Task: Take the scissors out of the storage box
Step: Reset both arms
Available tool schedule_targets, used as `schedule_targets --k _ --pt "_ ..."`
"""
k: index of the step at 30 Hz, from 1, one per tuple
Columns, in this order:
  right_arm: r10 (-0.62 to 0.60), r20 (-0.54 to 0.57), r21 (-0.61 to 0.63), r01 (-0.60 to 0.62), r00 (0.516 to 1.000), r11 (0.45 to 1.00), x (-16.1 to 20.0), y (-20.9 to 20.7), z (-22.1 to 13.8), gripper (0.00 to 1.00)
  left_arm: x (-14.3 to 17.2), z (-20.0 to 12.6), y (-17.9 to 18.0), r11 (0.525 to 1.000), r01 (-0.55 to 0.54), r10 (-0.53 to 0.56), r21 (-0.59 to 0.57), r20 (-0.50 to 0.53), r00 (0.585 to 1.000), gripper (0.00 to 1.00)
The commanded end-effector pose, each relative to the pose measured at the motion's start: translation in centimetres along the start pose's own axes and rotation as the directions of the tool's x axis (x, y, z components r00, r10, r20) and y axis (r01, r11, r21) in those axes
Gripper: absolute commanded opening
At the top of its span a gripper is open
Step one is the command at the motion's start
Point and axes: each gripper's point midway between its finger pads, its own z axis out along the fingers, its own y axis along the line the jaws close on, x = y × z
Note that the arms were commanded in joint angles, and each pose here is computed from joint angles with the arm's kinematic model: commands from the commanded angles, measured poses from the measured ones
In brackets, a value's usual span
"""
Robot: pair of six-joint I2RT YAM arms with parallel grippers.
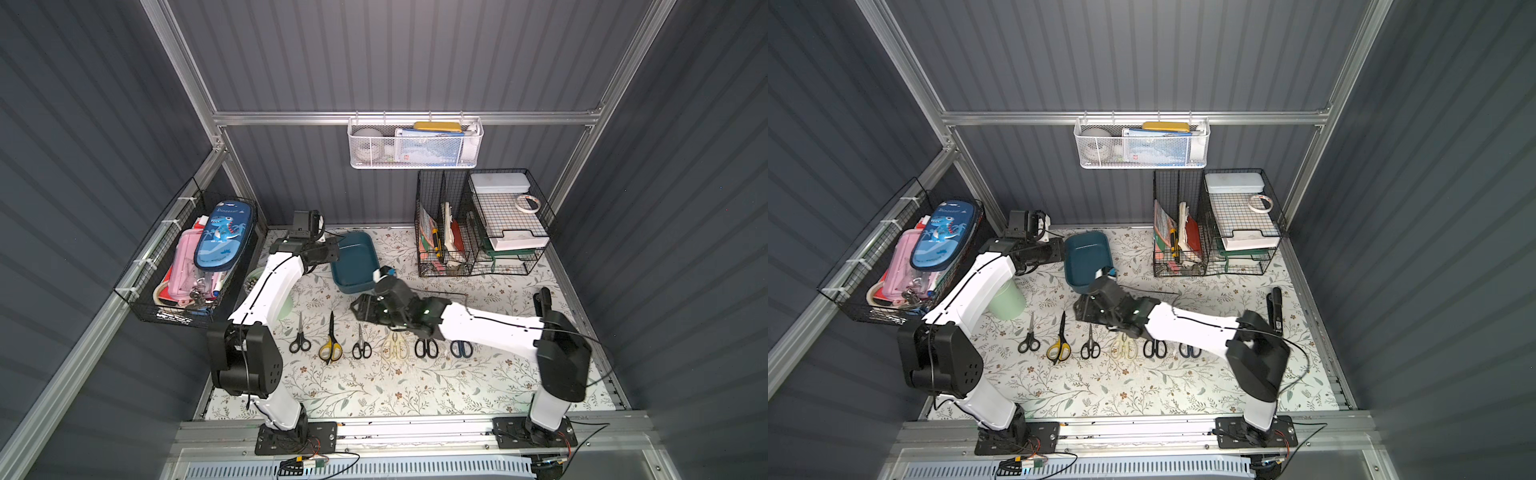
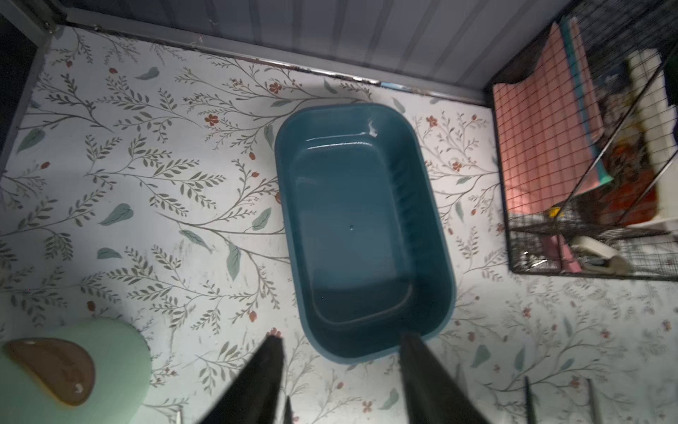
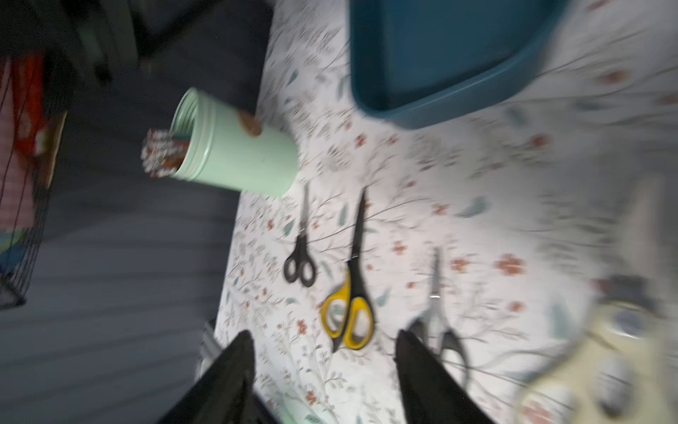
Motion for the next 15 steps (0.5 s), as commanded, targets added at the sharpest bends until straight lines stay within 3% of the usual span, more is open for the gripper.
schedule_targets --k 1,4,7,10,13,15 --pt "-0.259 0.061 0.251 0.236 0.964 0.939 -2.0 -7.0 -5.3 0.99 0.6 -0.2 -0.2 0.999 -0.023 0.022 0.029 0.036 0.999 0.99" --pt "-0.330 0.115 0.362 0.270 0.937 0.892 -3.8 -11.5 -10.0 0.99 1.2 -0.5 0.3 1.000 -0.026 0.025 0.014 0.072 0.997 0.99" --pt "-0.317 0.164 0.388 0.234 0.934 0.891 -6.2 -16.0 -14.3 0.99 1.9 -0.8 1.2 0.999 -0.014 0.016 -0.033 0.085 0.996 0.99" --pt "-0.304 0.317 0.489 0.120 0.898 0.864 -9.6 -22.3 -19.6 0.99 2.3 -1.0 1.9 0.998 -0.010 0.016 -0.066 0.102 0.995 0.99" --pt "-0.368 0.431 0.547 0.086 0.824 0.833 -11.2 -27.7 -23.0 0.99 2.4 -0.6 2.6 0.995 -0.019 0.031 -0.095 0.125 0.992 0.99" --pt "-0.324 0.468 0.593 -0.020 0.822 0.805 -11.5 -31.6 -24.8 0.99 2.6 -0.2 3.5 0.990 0.006 0.013 -0.138 0.136 0.991 0.99"
